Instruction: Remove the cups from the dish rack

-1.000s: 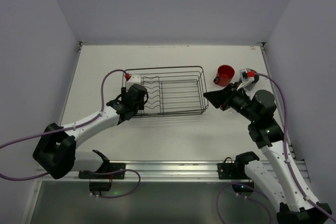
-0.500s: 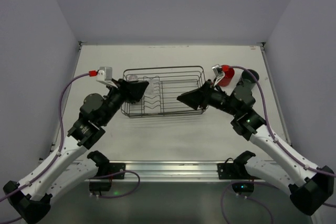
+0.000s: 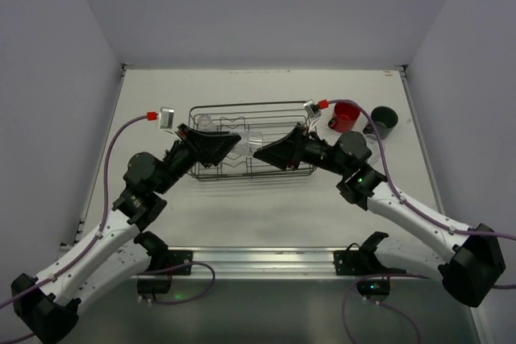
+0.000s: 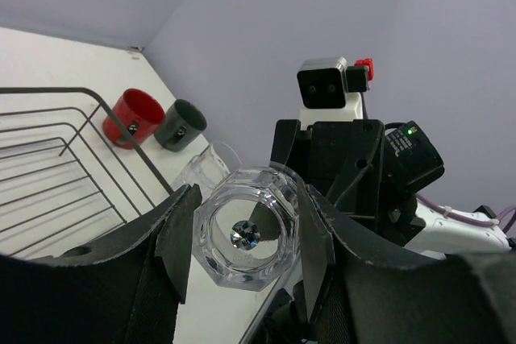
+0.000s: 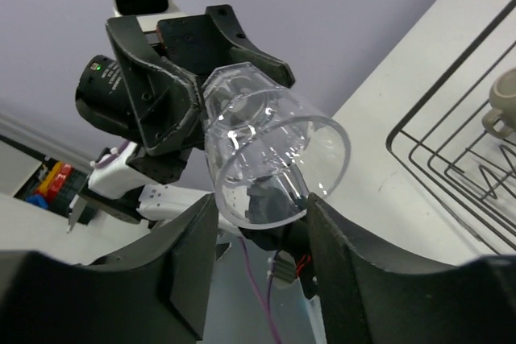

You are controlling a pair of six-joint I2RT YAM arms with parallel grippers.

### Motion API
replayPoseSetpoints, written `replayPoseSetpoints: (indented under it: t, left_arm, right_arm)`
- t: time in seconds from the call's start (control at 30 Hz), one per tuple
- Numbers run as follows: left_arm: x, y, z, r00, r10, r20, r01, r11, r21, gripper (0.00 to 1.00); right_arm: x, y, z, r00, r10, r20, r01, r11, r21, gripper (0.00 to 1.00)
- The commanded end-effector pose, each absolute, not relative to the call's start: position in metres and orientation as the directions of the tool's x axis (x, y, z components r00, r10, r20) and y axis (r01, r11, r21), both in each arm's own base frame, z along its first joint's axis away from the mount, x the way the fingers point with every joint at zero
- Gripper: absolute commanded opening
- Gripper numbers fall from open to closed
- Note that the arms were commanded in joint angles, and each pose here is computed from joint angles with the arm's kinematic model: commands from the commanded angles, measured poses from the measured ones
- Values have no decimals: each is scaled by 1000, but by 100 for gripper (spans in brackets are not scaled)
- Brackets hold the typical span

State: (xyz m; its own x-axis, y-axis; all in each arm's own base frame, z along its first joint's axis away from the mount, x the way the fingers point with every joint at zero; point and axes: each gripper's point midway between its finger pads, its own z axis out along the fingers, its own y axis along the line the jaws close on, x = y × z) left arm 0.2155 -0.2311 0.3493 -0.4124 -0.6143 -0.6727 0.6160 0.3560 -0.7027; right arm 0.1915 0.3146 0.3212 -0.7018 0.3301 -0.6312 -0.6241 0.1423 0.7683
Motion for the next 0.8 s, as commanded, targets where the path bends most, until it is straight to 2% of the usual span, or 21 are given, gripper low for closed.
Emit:
replayPoseSetpoints:
  t: [0.0, 0.13, 0.2, 0.23, 0.27, 0.3, 0.33, 0.37, 0.4, 0.43, 0.47, 0.5, 0.53, 0.57, 0.7, 0.77]
  left_arm:
    - [198, -239, 374, -435, -630, -644, 689, 228, -688, 7]
    - [202, -240, 361, -446, -626, -640, 670, 241, -703, 9]
    - [203, -242, 356, -457, -619, -639, 664, 240, -708, 12]
    - [204, -243, 355, -460, -615, -641, 663, 242, -708, 21]
    - [203, -244, 353, -465, -608, -644, 664, 242, -708, 32]
    - [204, -245, 357, -453, -596, -663, 676, 255, -691, 44]
    - [207, -247, 343, -479, -559, -677, 643, 301, -704, 67]
    - [211, -246, 340, -473, -537, -699, 632, 346, -694, 77]
    - [219, -238, 355, -401, -525, -751, 640, 425, -640, 84]
    - [225, -233, 331, -437, -462, -772, 577, 514, -635, 94]
    - [228, -228, 329, -422, -431, -797, 563, 564, -604, 97]
    - [238, -215, 333, -368, -398, -841, 528, 654, -541, 98]
    - [240, -205, 310, -409, -339, -847, 462, 724, -512, 99]
    - [247, -193, 305, -389, -324, -863, 411, 777, -477, 99]
    - [253, -165, 266, -414, -202, -887, 295, 893, -341, 100]
    - [256, -150, 249, -430, -176, -885, 222, 930, -293, 100]
  right_arm:
    - [189, 322, 354, -672, 364, -644, -676, 52, 735, 47]
    - [190, 325, 365, -669, 378, -640, -687, 15, 726, 40]
    - [192, 325, 365, -664, 386, -640, -687, 21, 726, 25]
    - [193, 326, 365, -666, 388, -637, -684, 24, 729, 16]
    - [193, 325, 363, -666, 388, -637, -681, 31, 732, 0]
    - [195, 324, 355, -666, 380, -642, -673, 64, 737, 0]
    - [196, 322, 349, -663, 368, -652, -671, 95, 735, 0]
    - [192, 317, 348, -649, 356, -673, -681, 124, 722, 0]
    - [192, 312, 318, -663, 285, -692, -654, 228, 721, 0]
    - [195, 305, 302, -664, 271, -697, -630, 300, 716, 0]
    - [192, 295, 295, -651, 253, -716, -629, 348, 695, 0]
    - [185, 282, 254, -693, 149, -705, -583, 460, 670, 0]
    - [183, 272, 236, -708, 116, -697, -554, 521, 650, 0]
    - [178, 263, 220, -723, 83, -685, -535, 560, 633, 0]
    - [145, 216, 151, -814, -86, -574, -445, 727, 522, 0]
    - [142, 203, 139, -826, -112, -552, -420, 775, 472, 0]
